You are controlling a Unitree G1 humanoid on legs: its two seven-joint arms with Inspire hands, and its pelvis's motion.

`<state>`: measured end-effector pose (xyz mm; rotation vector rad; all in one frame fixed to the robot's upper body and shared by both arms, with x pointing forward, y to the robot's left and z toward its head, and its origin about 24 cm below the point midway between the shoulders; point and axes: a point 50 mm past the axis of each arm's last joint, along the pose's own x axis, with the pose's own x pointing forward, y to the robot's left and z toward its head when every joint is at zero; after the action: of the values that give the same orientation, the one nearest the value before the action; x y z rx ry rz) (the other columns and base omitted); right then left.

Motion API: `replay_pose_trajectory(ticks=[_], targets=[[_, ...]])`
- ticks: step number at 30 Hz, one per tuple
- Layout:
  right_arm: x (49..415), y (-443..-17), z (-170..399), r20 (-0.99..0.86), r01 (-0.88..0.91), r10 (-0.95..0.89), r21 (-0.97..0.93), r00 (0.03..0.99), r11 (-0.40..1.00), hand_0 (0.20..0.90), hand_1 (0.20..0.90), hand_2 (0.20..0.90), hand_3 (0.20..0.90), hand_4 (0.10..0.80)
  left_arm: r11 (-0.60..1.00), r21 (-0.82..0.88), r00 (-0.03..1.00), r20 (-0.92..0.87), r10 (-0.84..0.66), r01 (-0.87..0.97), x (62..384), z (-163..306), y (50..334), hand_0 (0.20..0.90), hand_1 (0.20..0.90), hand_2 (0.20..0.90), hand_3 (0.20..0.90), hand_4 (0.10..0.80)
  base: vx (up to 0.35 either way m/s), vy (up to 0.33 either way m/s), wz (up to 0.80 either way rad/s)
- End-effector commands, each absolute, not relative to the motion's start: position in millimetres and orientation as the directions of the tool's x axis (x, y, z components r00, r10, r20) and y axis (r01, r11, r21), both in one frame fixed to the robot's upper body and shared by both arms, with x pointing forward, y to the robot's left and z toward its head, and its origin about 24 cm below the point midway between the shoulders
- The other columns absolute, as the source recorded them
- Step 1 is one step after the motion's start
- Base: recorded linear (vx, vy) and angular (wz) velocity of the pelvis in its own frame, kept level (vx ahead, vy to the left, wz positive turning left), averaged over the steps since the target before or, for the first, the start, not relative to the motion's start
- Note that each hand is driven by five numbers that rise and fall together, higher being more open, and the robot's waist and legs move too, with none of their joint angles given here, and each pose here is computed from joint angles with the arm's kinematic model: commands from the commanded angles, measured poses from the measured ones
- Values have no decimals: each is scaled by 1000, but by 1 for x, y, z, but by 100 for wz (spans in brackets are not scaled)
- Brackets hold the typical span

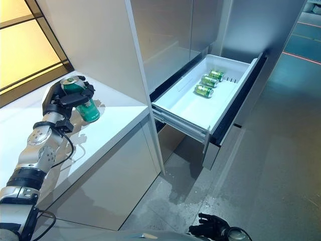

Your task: Put drinks into fridge and close the fridge

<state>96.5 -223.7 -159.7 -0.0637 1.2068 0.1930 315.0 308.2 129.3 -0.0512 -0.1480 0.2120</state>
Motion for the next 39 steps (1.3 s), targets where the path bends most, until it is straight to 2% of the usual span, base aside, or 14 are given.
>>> replay_pose_trajectory(ticks=[1, 4, 7, 10, 11, 13, 17, 20, 23, 31, 39], targets=[[92, -244, -155, -935, -274, 95, -3, 341, 962, 900, 900, 900, 900, 800, 986, -164, 740, 666, 90, 28, 314, 249, 276, 300, 300, 300, 200, 100, 0, 0, 0], [114, -237, -148, -886, -338, 135, -25, 443, 941, 900, 900, 900, 900, 800, 975, -171, 663, 748, 36, 141, 304, 268, 257, 300, 300, 300, 200, 100, -13, -36, 1], [149, -221, -131, -783, -411, 215, -57, 584, 910, 900, 900, 900, 900, 800, 968, -109, 579, 814, -45, 228, 292, 283, 235, 300, 300, 300, 200, 100, -30, -43, 1], [187, -192, -97, -612, -479, 338, -76, 715, 874, 900, 900, 900, 900, 800, 949, -28, 515, 844, -146, 314, 283, 289, 218, 300, 300, 300, 200, 100, -38, -36, -1], [190, -189, -93, -593, -484, 353, -71, 723, 872, 900, 900, 900, 900, 800, 947, -20, 510, 846, -156, 322, 282, 290, 217, 300, 300, 300, 200, 100, -47, -38, 0], [211, -165, -54, -412, -530, 480, -7, 774, 848, 900, 900, 900, 900, 800, 921, 56, 472, 845, -249, 386, 275, 287, 203, 300, 300, 300, 200, 100, -59, -40, 0], [234, -148, 9, -143, -635, 638, 74, 757, 769, 900, 900, 900, 900, 800, 871, 135, 443, 818, -367, 473, 268, 273, 191, 300, 300, 300, 200, 100, -48, -26, 2], [249, -140, 70, 80, -737, 733, 80, 676, 671, 900, 900, 900, 900, 800, 819, 185, 426, 780, -458, 543, 263, 252, 187, 300, 300, 300, 200, 100, -46, -12, -1], [260, -130, 107, 186, -776, 757, 67, 627, 627, 900, 900, 900, 900, 800, 775, 197, 419, 748, -515, 600, 263, 241, 181, 300, 300, 300, 200, 100, 0, 0, 0], [270, -111, 149, 333, -774, 720, 51, 609, 631, 900, 900, 900, 900, 800, 625, 233, 363, 644, -673, 745, 258, 223, 147, 300, 300, 300, 200, 100, -2, -4, 0], [269, -96, 152, 341, -824, 756, 122, 558, 553, 900, 900, 900, 900, 800, 558, 227, 335, 602, -725, 798, 258, 218, 131, 300, 300, 300, 200, 100, -5, -6, 1]])
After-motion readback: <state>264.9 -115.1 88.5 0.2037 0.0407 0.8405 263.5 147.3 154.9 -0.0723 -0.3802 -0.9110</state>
